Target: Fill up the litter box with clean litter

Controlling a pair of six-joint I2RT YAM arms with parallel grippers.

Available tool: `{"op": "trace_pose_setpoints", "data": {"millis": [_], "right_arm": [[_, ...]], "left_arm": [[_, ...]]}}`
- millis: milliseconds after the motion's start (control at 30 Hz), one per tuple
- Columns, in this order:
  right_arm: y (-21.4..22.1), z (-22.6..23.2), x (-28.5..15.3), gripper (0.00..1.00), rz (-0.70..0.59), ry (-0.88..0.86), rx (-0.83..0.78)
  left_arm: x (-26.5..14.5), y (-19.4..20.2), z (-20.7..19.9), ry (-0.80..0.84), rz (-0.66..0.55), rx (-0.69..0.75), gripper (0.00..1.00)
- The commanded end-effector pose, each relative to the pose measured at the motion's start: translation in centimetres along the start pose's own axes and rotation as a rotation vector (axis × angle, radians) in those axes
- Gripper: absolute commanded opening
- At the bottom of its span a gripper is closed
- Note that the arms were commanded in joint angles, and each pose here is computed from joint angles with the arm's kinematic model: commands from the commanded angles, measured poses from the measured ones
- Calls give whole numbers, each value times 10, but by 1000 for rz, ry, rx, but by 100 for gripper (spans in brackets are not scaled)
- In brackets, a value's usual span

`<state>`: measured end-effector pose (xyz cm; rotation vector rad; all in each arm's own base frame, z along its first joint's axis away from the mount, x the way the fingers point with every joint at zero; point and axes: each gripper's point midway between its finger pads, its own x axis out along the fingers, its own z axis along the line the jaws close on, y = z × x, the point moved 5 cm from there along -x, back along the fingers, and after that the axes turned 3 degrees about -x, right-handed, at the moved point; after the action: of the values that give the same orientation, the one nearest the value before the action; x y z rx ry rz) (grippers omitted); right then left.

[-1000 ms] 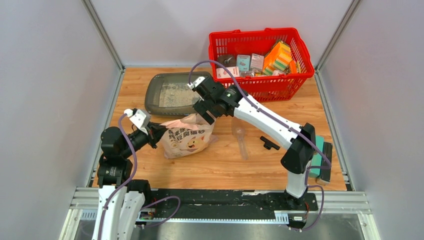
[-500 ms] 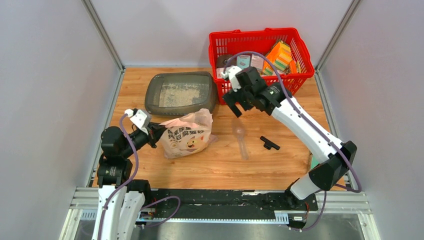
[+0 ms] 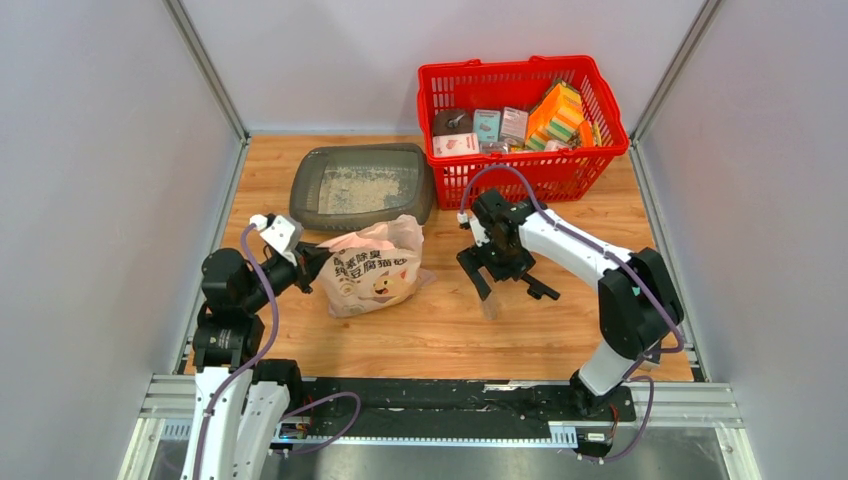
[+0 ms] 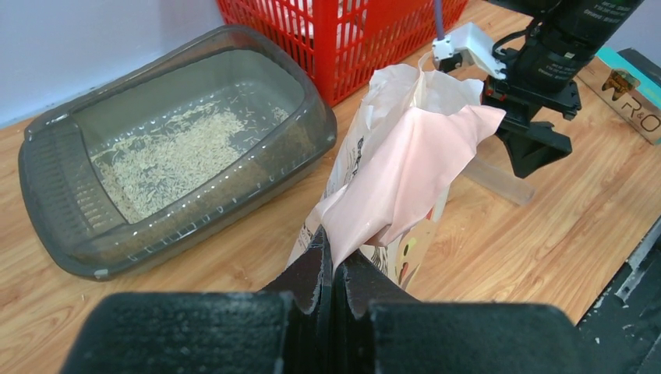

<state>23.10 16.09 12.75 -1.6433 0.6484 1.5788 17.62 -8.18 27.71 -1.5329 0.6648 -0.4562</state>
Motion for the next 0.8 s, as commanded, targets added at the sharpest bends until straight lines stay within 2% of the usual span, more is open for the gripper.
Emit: {"op": "trace_pose_setpoints", "data": {"millis": [0, 100, 467, 567, 600, 667, 700, 767], "right_arm": [[-11, 16, 12, 96, -5, -68, 79], [-9, 25, 23, 96, 34, -80, 66], [7, 27, 59, 77, 171, -51, 68], [19, 27, 64, 66, 203, -50, 70], [21, 27, 64, 56, 206, -53, 69], [24, 27, 63, 46, 207, -55, 65], [24, 26, 62, 37, 204, -53, 63], [19, 25, 55, 31, 171, -51, 59]], "left_arm": [[-11, -47, -11, 15, -153, 155, 0], [-13, -48, -10, 7, -155, 163, 0], [-14, -45, -8, -17, -142, 181, 0], [-12, -45, -7, -7, -138, 179, 0], [-12, -45, -7, -4, -138, 179, 0], [-11, -46, -7, -3, -138, 175, 0], [-11, -47, -7, -4, -142, 176, 0], [-11, -46, -7, -6, -140, 176, 0]]}}
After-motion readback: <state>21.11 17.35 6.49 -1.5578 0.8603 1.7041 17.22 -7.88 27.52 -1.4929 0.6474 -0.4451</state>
